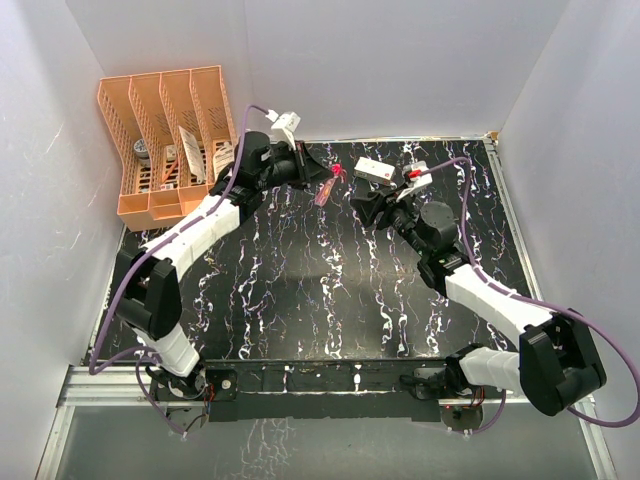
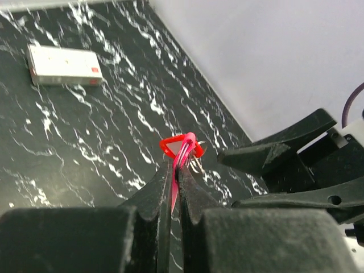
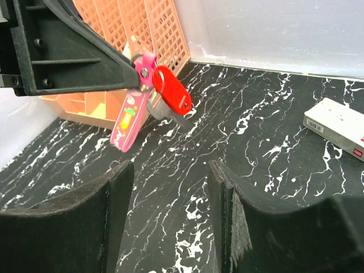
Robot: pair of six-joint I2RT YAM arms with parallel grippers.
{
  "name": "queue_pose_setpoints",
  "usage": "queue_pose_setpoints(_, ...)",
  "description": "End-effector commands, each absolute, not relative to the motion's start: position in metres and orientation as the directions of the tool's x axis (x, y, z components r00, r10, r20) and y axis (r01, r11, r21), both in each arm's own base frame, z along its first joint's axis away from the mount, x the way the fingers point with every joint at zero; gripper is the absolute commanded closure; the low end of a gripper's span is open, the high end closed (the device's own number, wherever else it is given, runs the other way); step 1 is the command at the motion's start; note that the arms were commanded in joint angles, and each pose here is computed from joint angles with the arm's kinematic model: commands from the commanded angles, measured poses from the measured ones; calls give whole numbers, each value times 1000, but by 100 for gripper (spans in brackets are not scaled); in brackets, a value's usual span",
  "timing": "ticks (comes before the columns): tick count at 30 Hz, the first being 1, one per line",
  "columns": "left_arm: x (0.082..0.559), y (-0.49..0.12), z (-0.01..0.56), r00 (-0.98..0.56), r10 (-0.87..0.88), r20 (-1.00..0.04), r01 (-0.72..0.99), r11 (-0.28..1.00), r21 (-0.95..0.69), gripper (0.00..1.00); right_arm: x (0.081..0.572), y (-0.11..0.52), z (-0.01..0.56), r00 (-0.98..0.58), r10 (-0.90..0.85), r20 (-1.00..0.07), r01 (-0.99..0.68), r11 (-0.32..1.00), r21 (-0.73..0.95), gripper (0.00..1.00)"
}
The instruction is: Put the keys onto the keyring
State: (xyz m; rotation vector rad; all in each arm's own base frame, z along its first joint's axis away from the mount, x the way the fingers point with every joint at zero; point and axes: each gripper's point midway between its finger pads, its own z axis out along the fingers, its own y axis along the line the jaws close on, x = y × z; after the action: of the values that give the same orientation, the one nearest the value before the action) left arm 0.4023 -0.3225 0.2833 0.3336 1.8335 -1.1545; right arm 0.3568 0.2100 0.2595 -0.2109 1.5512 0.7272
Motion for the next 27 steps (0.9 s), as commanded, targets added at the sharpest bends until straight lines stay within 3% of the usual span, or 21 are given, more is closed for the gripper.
queue_pose_setpoints(1,377,-325,259,-672,-82,-736,608,506,-612,100,356,210,273,-37,236,-971,-583,784,212,47)
queue_pose_setpoints(6,364,-320,249,-686,-19,-727,621,504,-600,100,354,214,267,-3,211,-977,-615,770,168,47)
queue_pose_setpoints(27,352,-316,248,-693,42,-720,638,501,-585,100,353,243,249,-111,254,-961,-706,661,256,50)
